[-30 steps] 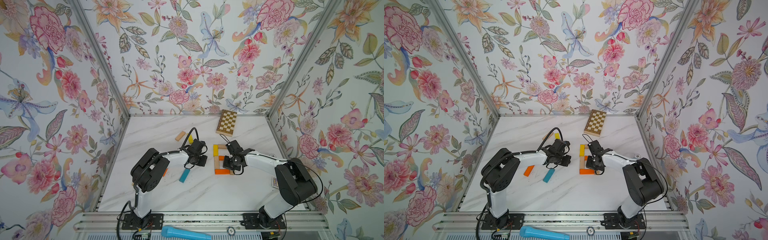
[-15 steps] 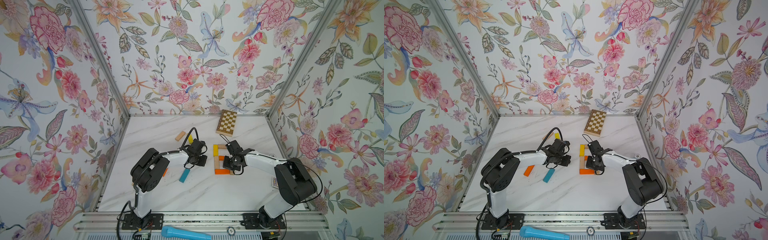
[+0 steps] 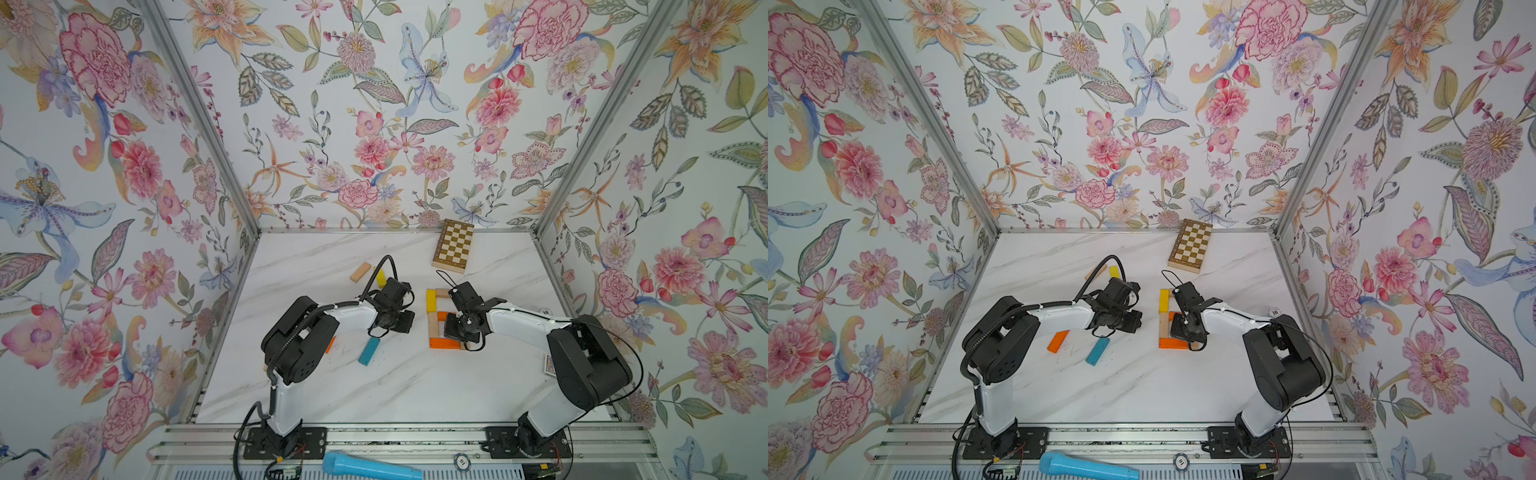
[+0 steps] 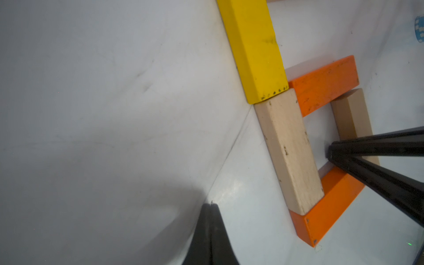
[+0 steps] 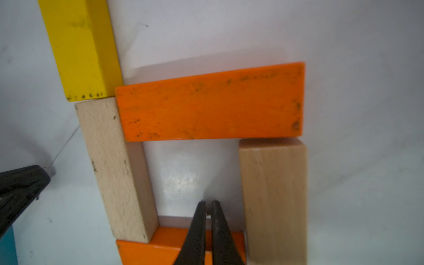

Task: Assemble the number 6 with building blocks
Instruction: Adjust the building block at the center of the board, then move the building block to the center of the board.

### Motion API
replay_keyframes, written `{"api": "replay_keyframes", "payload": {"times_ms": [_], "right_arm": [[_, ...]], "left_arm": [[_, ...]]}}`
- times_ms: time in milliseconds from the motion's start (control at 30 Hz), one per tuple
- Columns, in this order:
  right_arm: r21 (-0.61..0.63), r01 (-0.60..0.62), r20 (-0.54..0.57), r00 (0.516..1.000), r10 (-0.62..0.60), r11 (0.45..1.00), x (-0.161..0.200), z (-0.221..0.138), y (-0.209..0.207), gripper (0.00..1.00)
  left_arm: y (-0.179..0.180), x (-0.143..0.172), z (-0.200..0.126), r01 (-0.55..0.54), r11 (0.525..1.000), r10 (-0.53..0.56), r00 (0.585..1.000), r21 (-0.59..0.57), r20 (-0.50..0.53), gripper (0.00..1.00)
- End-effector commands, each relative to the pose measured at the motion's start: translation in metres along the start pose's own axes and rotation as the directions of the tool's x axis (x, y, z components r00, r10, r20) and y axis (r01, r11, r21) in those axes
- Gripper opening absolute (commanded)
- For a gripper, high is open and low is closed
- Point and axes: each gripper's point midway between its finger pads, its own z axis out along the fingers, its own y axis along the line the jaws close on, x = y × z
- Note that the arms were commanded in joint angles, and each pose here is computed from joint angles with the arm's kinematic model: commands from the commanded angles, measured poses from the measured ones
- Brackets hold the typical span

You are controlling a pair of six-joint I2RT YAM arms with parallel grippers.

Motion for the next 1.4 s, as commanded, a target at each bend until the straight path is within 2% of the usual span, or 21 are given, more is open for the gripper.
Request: {"api": "replay_keyframes", "payload": {"times_ms": [0, 267, 467, 500, 567, 667, 733, 800, 933, 1000, 1067, 1267, 1367], "right_arm": [[0.042, -0.01, -0.028, 1.0, 0.011, 0.999, 0.012, 0.004, -0.008, 0.1], [0.026, -0.009, 0.027, 1.0, 0.008, 1.0, -0.004, -0.008, -0.005, 0.12], [-0.021, 0.038, 0.227, 0.973, -0.032, 0.999, -0.05, -0.061, 0.009, 0.28], [-0.028, 0.047, 0.272, 0.962, -0.038, 0.999, -0.059, -0.074, 0.011, 0.31], [-0.052, 0.072, 0.343, 0.938, -0.049, 0.996, -0.075, -0.096, 0.018, 0.35], [-0.078, 0.112, 0.422, 0.904, -0.069, 0.991, -0.087, -0.119, 0.027, 0.42], [-0.122, 0.123, 0.476, 0.878, -0.05, 0.985, -0.093, -0.127, 0.035, 0.48], [-0.179, 0.152, 0.501, 0.864, -0.043, 0.972, -0.098, -0.13, 0.049, 0.59], [-0.159, 0.214, 0.481, 0.869, -0.113, 0.964, -0.109, -0.112, 0.08, 0.64], [-0.135, 0.262, 0.471, 0.865, -0.17, 0.956, -0.112, -0.1, 0.106, 0.69], [-0.111, 0.293, 0.44, 0.871, -0.218, 0.95, -0.117, -0.083, 0.128, 0.7], [-0.084, 0.402, 0.394, 0.854, -0.34, 0.912, -0.127, -0.044, 0.191, 0.7], [-0.064, 0.437, 0.356, 0.85, -0.389, 0.897, -0.13, -0.026, 0.209, 0.7]], "left_arm": [[0.001, -0.005, 0.001, 0.009, 1.0, -0.009, 1.0, 0.009, 0.006, 0.0], [-0.001, -0.011, -0.002, 0.006, 1.0, -0.006, 1.0, 0.008, 0.023, 0.0], [-0.001, -0.041, -0.034, 0.007, 0.999, -0.003, 0.997, -0.053, 0.08, 0.0], [0.0, -0.05, -0.044, 0.012, 0.998, -0.006, 0.995, -0.069, 0.096, 0.08], [0.008, -0.062, -0.063, 0.032, 0.994, -0.018, 0.992, -0.109, 0.124, 0.32], [0.026, -0.073, -0.095, 0.085, 0.982, -0.061, 0.988, -0.17, 0.142, 0.54], [0.043, -0.073, -0.113, 0.13, 0.969, -0.1, 0.984, -0.208, 0.145, 0.61], [0.061, -0.067, -0.129, 0.177, 0.956, -0.145, 0.978, -0.236, 0.148, 0.74], [0.08, -0.055, -0.156, 0.23, 0.937, -0.187, 0.966, -0.262, 0.179, 0.92], [0.093, -0.046, -0.172, 0.262, 0.922, -0.211, 0.957, -0.284, 0.197, 0.98], [0.104, -0.04, -0.195, 0.31, 0.911, -0.248, 0.939, -0.273, 0.238, 0.99], [0.152, -0.017, -0.237, 0.458, 0.843, -0.36, 0.87, -0.282, 0.337, 0.99], [0.171, -0.007, -0.248, 0.522, 0.803, -0.417, 0.838, -0.289, 0.353, 0.99]]}}
